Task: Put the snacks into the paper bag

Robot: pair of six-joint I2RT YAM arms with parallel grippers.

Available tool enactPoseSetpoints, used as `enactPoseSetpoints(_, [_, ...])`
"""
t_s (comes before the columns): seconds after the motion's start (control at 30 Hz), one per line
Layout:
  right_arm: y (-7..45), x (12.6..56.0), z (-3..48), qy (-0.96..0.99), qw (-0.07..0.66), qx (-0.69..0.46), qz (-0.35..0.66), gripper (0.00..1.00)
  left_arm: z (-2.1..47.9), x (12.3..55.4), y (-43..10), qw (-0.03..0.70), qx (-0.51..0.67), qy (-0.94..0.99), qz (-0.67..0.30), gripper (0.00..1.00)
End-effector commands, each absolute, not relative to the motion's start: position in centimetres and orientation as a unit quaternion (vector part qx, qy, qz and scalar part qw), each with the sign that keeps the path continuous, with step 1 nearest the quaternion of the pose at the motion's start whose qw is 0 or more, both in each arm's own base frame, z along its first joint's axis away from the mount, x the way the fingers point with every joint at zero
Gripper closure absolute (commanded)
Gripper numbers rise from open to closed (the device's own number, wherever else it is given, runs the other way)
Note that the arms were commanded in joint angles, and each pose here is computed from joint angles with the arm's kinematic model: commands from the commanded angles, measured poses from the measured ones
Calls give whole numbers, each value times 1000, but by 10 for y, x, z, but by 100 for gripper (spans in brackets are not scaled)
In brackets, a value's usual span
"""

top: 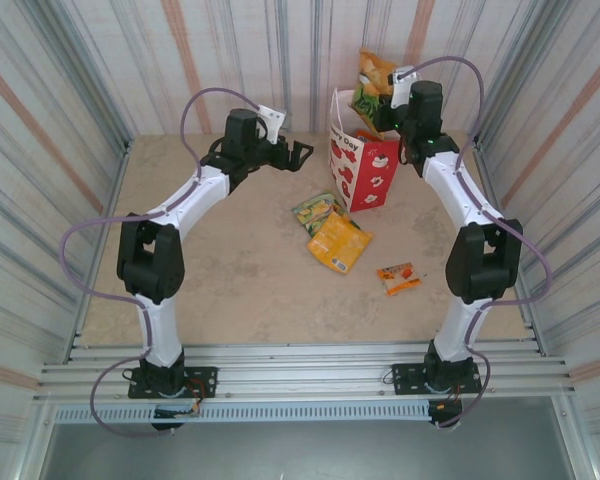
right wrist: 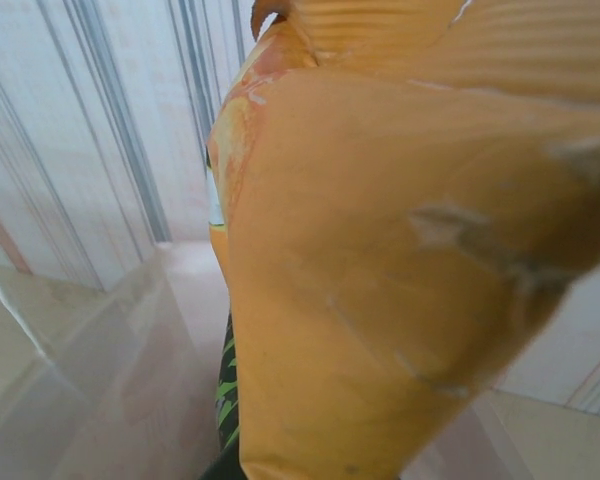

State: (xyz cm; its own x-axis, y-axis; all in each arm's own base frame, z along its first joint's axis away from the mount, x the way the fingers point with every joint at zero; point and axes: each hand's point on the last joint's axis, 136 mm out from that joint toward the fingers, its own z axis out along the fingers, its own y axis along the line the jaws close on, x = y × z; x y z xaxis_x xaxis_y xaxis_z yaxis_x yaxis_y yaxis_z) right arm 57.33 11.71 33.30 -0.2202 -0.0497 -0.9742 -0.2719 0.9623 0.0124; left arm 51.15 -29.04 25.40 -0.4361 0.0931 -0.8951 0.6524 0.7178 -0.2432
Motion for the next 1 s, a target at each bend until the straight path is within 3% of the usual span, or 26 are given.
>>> enactPoseSetpoints(0.0, [120, 571, 354, 763, 631, -119, 68, 84, 257, 507, -295, 471, 245, 791, -305, 1])
enactPoseSetpoints(0.1, [118, 568, 357, 765, 630, -122, 58, 63, 257, 503, -298, 466, 243, 789, -319, 1])
enactPoseSetpoints(0.2, [114, 561, 367, 762, 634, -120, 49, 54, 261, 499, -298, 464, 243, 787, -326, 2])
enactPoseSetpoints(0.5, [114, 505, 382, 768, 626, -124, 53, 50, 261, 470, -301, 451, 238, 789, -343, 2])
enactPoseSetpoints(0.77, [120, 438, 354, 798, 582, -120, 104, 48, 248, 436, -310, 416, 247, 801, -351, 2])
enactPoseSetpoints(0.97, [119, 447, 345, 834, 522, -130, 128, 47, 236, 432, -307, 387, 243, 821, -344, 2])
